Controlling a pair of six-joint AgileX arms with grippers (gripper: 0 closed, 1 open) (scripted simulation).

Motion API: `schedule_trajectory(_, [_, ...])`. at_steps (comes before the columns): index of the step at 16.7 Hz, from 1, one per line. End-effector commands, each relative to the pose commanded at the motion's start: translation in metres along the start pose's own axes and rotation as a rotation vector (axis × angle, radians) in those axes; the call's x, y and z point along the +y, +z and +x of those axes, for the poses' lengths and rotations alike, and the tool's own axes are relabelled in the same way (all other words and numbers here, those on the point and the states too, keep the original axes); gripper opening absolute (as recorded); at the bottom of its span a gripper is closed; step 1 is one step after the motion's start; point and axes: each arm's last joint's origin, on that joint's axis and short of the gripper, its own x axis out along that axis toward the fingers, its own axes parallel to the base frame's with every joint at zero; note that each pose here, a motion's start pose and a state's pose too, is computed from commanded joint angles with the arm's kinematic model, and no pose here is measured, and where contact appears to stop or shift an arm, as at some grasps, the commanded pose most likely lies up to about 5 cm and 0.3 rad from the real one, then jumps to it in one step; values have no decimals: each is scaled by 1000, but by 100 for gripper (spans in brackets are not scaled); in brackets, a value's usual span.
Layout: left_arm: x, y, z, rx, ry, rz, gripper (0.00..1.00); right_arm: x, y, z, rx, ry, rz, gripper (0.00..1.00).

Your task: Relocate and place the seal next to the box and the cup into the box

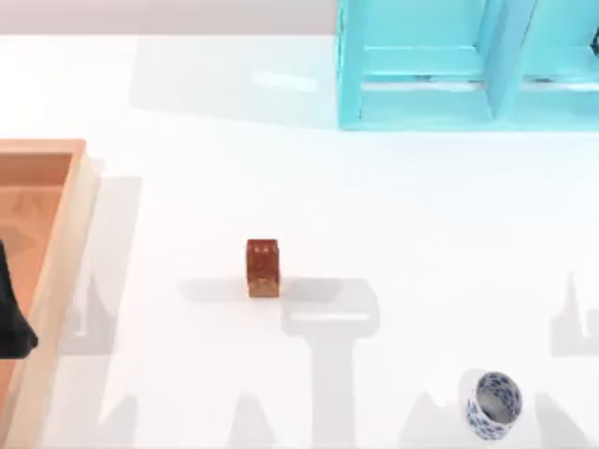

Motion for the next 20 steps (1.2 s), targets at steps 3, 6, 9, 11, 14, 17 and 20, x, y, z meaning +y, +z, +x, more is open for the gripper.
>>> schedule_trajectory(3, [0, 2, 0, 7, 1, -5, 100, 0, 0, 0, 0, 0, 0, 100])
schedule_trajectory(6, [1, 15, 2, 75, 18, -48, 100, 0, 0, 0, 0, 0, 0, 100])
schedule_trajectory(9, [1, 36, 11, 227, 53, -121, 100, 0, 0, 0, 0, 0, 0, 100])
schedule_trajectory(11, [1, 51, 26, 373, 86, -175, 100, 0, 0, 0, 0, 0, 0, 100])
schedule_trajectory(14, [-3, 67, 64, 642, 144, -244, 100, 0, 0, 0, 0, 0, 0, 100])
schedule_trajectory(17, [-16, 79, 112, 874, 184, -282, 100, 0, 0, 0, 0, 0, 0, 100])
schedule_trajectory(20, [-40, 85, 159, 1054, 195, -287, 100, 0, 0, 0, 0, 0, 0, 100])
